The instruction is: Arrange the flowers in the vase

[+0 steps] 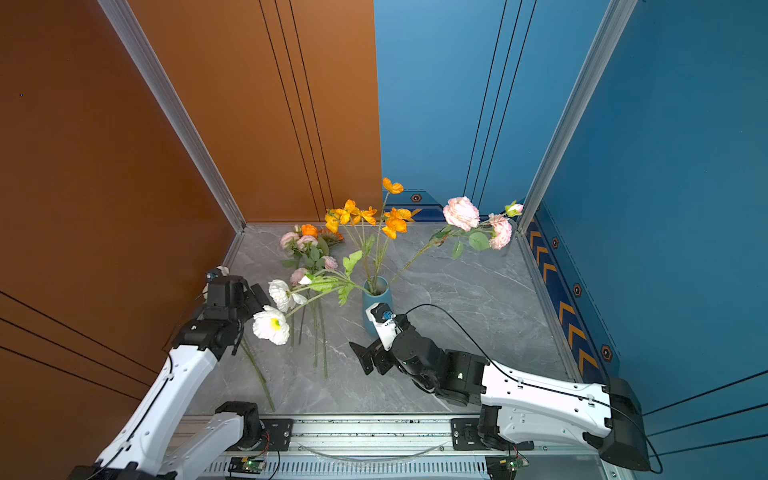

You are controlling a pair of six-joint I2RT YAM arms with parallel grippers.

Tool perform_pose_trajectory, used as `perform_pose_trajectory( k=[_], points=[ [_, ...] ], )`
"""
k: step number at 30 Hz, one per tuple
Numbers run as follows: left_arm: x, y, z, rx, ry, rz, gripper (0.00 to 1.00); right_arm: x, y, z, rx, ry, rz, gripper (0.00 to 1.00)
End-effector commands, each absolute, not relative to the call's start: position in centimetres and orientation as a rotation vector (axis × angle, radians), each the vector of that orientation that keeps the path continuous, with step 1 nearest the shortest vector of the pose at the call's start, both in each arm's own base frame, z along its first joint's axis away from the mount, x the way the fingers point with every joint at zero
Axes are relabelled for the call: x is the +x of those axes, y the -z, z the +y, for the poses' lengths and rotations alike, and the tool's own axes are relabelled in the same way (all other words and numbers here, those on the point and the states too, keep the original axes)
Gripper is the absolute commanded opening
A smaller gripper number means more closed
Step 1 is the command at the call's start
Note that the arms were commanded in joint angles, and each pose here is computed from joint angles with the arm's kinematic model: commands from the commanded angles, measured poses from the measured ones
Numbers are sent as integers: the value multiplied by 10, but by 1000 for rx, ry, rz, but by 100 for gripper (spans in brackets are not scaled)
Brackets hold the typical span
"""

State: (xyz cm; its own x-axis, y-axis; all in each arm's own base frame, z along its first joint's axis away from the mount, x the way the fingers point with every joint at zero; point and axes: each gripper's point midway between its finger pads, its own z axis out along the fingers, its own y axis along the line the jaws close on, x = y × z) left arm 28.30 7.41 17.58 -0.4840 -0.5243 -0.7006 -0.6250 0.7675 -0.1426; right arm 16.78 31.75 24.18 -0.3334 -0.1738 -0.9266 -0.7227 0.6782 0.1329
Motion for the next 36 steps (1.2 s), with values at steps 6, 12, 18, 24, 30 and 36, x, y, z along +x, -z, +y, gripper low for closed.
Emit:
perform_pose_trajectory(
  k=[6,12,18,24,30,36],
  points=[
    [265,-86,94,-1274,11,2504,100,144,-230,389,-797,-859,1839,100],
    [252,-76,127,-1328,-223,2493,67,135,-206,419,-883,-945,1850,100],
    [248,-76,146,-1300,-288,2523,51,151,-192,422,-904,-1050,1872,100],
    [240,-61,142,-1299,-237,2591,38,170,-189,421,-874,-1188,1871,100],
    [241,-47,132,-1281,-160,2640,37,183,-181,421,-833,-1278,1879,100],
    [241,-41,132,-1229,-188,2686,35,193,-177,420,-813,-1289,1886,100]
  ],
)
